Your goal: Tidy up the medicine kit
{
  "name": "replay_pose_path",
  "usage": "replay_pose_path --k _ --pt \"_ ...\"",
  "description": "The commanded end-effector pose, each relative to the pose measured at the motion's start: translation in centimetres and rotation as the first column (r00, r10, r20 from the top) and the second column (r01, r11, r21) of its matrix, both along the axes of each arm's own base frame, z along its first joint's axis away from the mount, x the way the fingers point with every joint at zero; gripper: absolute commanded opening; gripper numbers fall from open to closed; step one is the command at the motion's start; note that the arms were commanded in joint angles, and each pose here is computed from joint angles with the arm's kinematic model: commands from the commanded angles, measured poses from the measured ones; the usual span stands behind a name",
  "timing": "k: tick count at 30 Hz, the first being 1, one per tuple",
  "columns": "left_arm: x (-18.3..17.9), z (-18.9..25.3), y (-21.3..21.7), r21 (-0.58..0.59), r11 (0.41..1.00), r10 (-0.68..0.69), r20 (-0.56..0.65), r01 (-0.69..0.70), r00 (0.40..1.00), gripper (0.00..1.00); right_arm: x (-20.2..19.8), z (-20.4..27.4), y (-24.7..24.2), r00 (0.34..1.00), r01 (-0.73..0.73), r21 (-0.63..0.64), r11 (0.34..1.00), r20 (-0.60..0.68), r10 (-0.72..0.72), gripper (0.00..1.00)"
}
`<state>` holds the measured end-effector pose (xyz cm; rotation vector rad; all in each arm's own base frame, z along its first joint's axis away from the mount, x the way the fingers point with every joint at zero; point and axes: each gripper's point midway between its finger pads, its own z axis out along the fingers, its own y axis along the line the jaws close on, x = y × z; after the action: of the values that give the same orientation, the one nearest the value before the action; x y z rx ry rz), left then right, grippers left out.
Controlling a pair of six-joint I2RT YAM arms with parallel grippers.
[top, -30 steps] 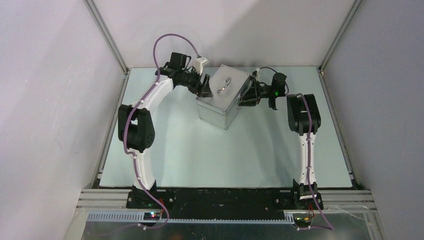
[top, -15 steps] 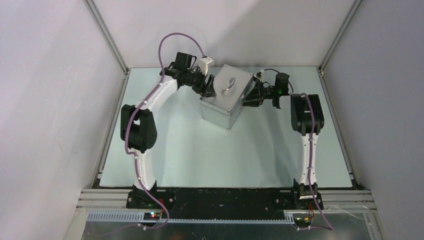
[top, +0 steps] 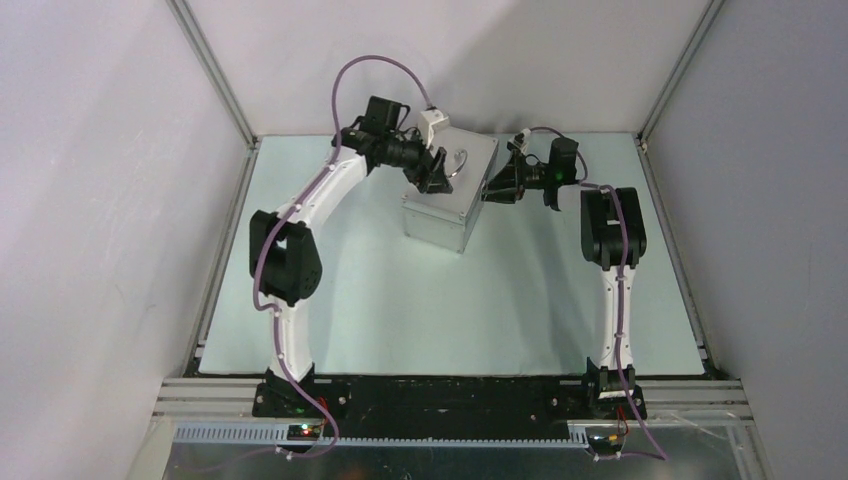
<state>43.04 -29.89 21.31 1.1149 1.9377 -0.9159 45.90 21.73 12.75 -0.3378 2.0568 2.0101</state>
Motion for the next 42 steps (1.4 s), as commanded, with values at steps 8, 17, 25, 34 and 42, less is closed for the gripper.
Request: replay_pose_path --k 8,17,25,34,42 --pt "0.2 -6.2 -0.8 0.128 0.992 -0.021 0.002 0.020 1.000 0.78 0.5 3.3 -0.6 0.993 -0.022 0.021 1.000 0.120 0.019 0.62" --pt "-0.8 -7.7 -0.6 0.119 0.992 -0.035 -0.045 0.040 0.998 0.76 -0.7 4.7 -1.4 0.996 -0.009 0.018 1.000 0.090 0.008 0.61" --pt "-0.7 -7.9 -0.4 0.112 0.993 -0.031 -0.047 0.036 0.998 0.76 -1.0 5.3 -1.5 0.997 -0.003 0.015 1.000 0.082 0.002 0.60" --pt "-0.5 -8.1 -0.3 0.107 0.994 -0.026 -0.056 0.032 0.998 0.76 -0.8 6.3 -1.2 0.995 -0.021 0.017 1.000 0.102 0.019 0.56" --pt "-0.5 -8.3 -0.2 0.098 0.995 -0.022 -0.072 0.029 0.997 0.76 -0.5 6.5 -1.2 0.995 -0.021 0.016 1.000 0.102 0.019 0.51"
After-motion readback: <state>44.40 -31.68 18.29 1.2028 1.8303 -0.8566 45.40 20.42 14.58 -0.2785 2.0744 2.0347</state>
